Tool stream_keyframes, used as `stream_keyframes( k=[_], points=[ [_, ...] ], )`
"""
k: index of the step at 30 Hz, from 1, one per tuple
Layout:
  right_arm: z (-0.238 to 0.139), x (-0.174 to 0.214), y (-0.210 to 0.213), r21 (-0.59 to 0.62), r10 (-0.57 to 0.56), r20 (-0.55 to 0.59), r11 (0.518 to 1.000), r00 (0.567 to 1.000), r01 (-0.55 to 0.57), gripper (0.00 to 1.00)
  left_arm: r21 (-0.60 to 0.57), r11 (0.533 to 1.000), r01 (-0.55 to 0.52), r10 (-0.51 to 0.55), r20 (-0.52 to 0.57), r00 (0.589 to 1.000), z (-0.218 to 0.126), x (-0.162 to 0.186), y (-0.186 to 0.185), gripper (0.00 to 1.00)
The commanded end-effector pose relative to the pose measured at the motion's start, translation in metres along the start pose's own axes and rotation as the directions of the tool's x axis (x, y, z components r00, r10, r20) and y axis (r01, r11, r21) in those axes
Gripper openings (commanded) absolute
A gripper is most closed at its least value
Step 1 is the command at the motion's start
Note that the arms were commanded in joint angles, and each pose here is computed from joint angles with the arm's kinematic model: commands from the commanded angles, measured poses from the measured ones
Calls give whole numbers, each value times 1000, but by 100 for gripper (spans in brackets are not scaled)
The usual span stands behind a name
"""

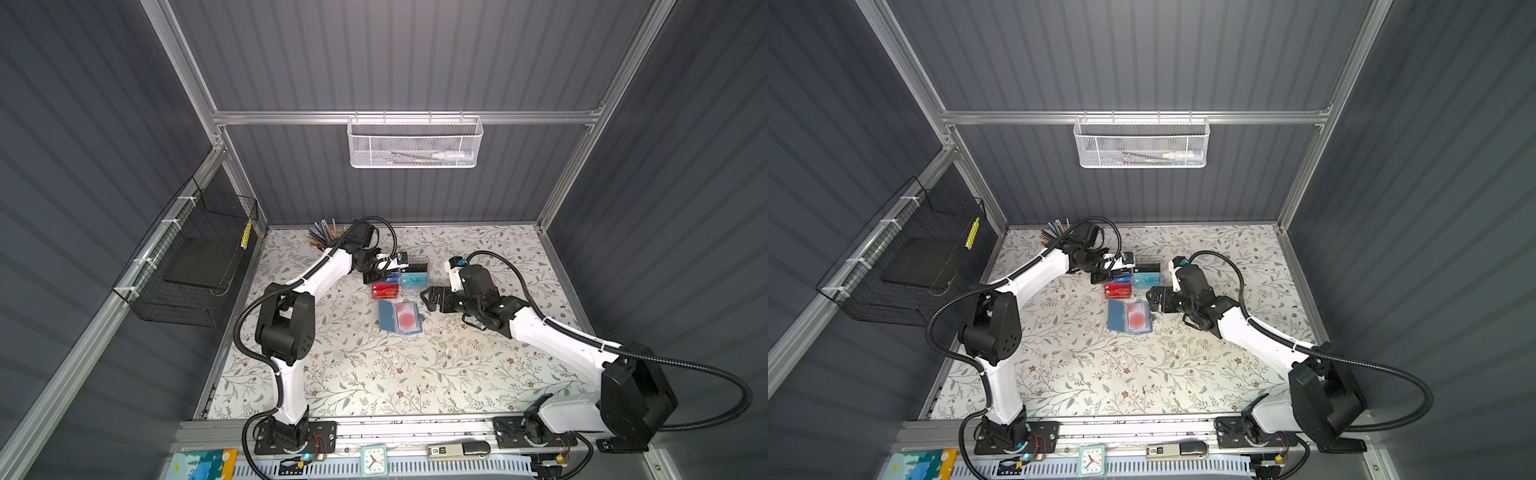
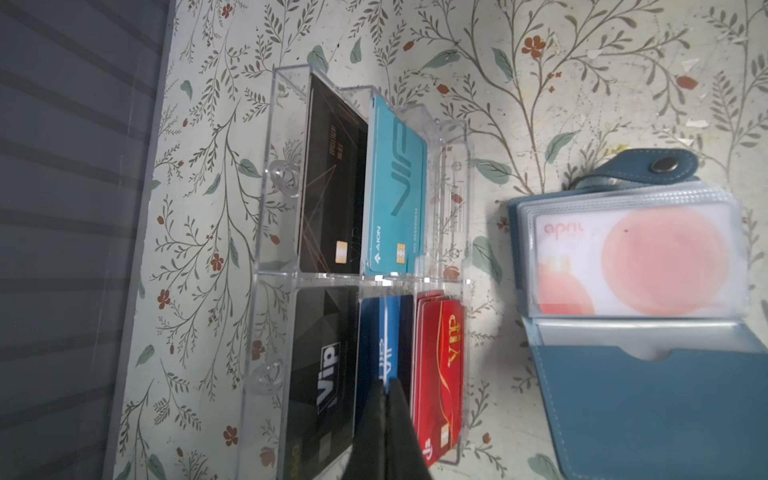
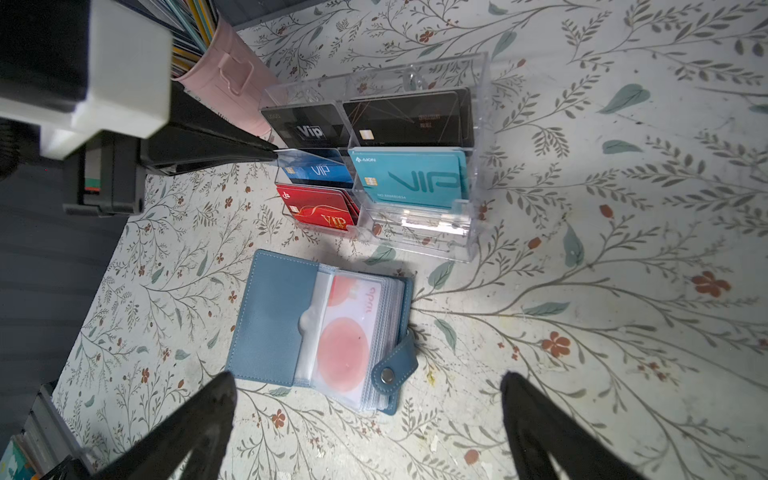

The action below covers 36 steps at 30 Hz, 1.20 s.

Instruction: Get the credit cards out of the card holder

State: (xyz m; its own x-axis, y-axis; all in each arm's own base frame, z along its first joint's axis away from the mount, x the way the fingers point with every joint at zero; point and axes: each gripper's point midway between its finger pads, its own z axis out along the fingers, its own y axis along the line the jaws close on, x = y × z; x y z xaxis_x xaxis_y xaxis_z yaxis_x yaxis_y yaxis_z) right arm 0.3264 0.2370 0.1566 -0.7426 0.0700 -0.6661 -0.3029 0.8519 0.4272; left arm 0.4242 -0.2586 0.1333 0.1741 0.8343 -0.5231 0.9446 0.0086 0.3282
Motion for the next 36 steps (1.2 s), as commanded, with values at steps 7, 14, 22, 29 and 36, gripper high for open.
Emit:
stream_keyframes(
  k=[7,14,22,29,36],
  points=[
    [-6,-4,1,-11,-2,21,1000,1000,2,99,34,999,-17,18,-24,1000,5,11,-5,0],
    [-5,-4,1,-17,0,22,1000,1000,0,99,55,998,-17,20,-52,998,14,20,-10,0],
    [-4,-3,0,-18,0,19,1000,1000,0,99,49,999,-9,14,-94,995,22,32,-9,0],
    [-5,-4,1,-20,-2,21,1000,1000,3,99,48,999,5,0,-93,996,25,32,-8,0],
    [-5,-4,2,-27,-1,22,1000,1000,2,99,23,1000,-4,7,-104,995,22,32,-4,0]
  ],
)
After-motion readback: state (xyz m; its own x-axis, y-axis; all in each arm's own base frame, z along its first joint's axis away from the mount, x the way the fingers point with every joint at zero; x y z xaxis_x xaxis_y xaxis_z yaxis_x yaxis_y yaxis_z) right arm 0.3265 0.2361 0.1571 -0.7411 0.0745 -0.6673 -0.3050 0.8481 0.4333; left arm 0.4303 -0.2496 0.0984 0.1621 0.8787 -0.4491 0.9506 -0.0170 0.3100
